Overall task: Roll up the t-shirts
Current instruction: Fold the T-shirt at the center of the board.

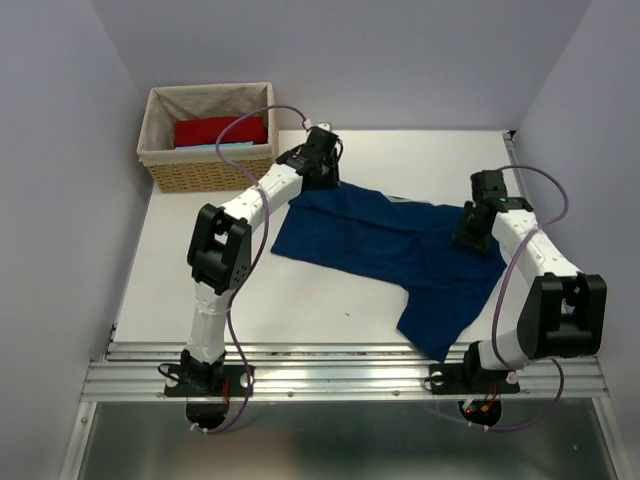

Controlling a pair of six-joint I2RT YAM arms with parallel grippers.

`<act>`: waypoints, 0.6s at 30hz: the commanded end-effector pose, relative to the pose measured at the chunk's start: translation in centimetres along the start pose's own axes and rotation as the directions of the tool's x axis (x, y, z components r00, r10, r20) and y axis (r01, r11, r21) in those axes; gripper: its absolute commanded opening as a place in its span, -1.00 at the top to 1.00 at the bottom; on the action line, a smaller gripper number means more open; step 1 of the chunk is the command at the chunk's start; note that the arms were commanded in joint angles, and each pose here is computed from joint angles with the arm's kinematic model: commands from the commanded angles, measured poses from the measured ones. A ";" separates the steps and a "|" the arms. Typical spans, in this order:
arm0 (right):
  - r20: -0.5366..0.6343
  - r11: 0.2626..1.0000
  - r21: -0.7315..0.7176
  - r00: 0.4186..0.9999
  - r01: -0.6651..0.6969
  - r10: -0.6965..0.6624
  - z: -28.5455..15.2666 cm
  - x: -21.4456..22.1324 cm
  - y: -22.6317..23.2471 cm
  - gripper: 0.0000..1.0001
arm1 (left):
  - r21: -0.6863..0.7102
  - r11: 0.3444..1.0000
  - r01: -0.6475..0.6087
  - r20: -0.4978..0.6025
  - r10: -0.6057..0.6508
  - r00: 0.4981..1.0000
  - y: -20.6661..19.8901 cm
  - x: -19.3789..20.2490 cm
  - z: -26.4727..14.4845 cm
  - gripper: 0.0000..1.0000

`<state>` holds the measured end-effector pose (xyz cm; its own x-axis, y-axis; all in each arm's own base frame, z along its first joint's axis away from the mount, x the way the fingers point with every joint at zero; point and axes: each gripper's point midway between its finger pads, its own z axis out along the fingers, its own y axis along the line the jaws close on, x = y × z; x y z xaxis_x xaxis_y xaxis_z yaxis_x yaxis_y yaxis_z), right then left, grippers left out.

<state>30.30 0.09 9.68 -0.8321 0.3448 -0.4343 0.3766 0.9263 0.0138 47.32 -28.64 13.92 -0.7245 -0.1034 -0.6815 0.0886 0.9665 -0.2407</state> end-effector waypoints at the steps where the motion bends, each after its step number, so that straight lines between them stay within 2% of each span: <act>1: 0.179 0.976 -0.073 0.960 -0.205 0.215 0.6 -6.8 -1.8 0.31 | 0.043 0.998 -0.036 -0.008 0.037 0.999 -2.1 0.2 2.0 -0.01; 4: 0.180 0.960 -0.097 0.944 -0.263 0.277 3.0 -8.5 -2.1 0.46 | 0.049 0.998 -0.041 -0.035 0.043 0.998 -2.6 0.9 4.0 0.00; 6: 0.187 0.949 -0.110 0.932 -0.294 0.310 3.9 -10.0 -2.5 0.48 | 0.035 0.998 -0.046 -0.051 0.048 0.998 -2.3 1.6 5.2 -0.01; 8: 0.156 0.947 -0.084 0.934 -0.311 0.321 6.0 -9.9 -3.0 0.48 | 0.029 0.998 -0.050 -0.049 0.051 0.997 -2.3 1.5 5.8 -0.01; 18: 0.148 0.913 0.002 0.903 -0.408 0.403 12.3 -11.5 -6.7 0.50 | -0.062 0.993 -0.098 -0.129 0.090 0.988 -0.3 4.6 11.0 0.00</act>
<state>39.51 -9.72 2.47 -0.6124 0.6582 -0.4378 0.6651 0.7284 0.1648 51.27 -32.71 3.86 -0.7897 -0.0176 -0.6132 0.1181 0.9766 -0.1800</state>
